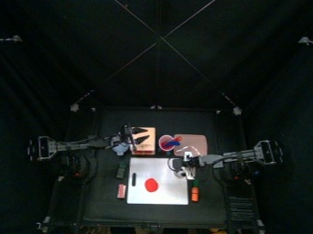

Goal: Get the cutter from the drawer then cut the dough then place the extra dough in the bowl
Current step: Cut the dough

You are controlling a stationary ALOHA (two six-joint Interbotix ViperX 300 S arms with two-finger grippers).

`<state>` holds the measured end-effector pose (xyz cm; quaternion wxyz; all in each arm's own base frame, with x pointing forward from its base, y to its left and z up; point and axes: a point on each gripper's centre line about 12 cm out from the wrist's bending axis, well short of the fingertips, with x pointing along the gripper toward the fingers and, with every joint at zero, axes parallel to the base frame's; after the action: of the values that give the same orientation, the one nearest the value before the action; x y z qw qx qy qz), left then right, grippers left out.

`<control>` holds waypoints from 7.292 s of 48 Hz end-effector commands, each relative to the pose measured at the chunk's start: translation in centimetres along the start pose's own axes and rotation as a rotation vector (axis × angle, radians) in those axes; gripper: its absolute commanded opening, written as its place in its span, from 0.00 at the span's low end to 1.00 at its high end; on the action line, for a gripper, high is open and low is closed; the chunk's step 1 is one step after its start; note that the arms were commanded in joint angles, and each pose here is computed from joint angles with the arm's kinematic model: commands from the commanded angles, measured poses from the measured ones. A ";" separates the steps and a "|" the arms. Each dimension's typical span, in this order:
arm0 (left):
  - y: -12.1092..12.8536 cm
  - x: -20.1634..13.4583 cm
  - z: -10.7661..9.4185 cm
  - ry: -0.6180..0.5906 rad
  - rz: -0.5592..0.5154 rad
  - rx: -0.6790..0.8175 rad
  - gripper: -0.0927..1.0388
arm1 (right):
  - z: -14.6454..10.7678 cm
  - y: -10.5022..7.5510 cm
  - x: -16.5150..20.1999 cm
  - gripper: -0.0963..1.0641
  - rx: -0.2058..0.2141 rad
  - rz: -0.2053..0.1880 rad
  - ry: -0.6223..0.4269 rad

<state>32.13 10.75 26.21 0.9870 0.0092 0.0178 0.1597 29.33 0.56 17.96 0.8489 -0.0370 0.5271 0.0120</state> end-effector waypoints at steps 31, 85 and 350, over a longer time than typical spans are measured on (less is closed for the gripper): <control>0.4 -6.1 -0.6 -0.110 0.061 -0.103 0.76 | 1.4 1.8 2.0 0.47 -0.122 -0.010 0.013; -0.4 -7.8 -3.4 -0.037 -0.002 -0.016 0.76 | 19.1 5.8 6.6 0.45 0.008 0.104 0.007; -21.8 -5.0 -17.0 0.322 -0.217 0.021 0.61 | 7.5 4.5 10.3 0.54 -0.124 0.199 -0.766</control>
<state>33.40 -11.19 8.55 0.9822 -0.0055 0.1803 0.0521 39.95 5.47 10.88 0.9721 -0.0275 0.1868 0.1392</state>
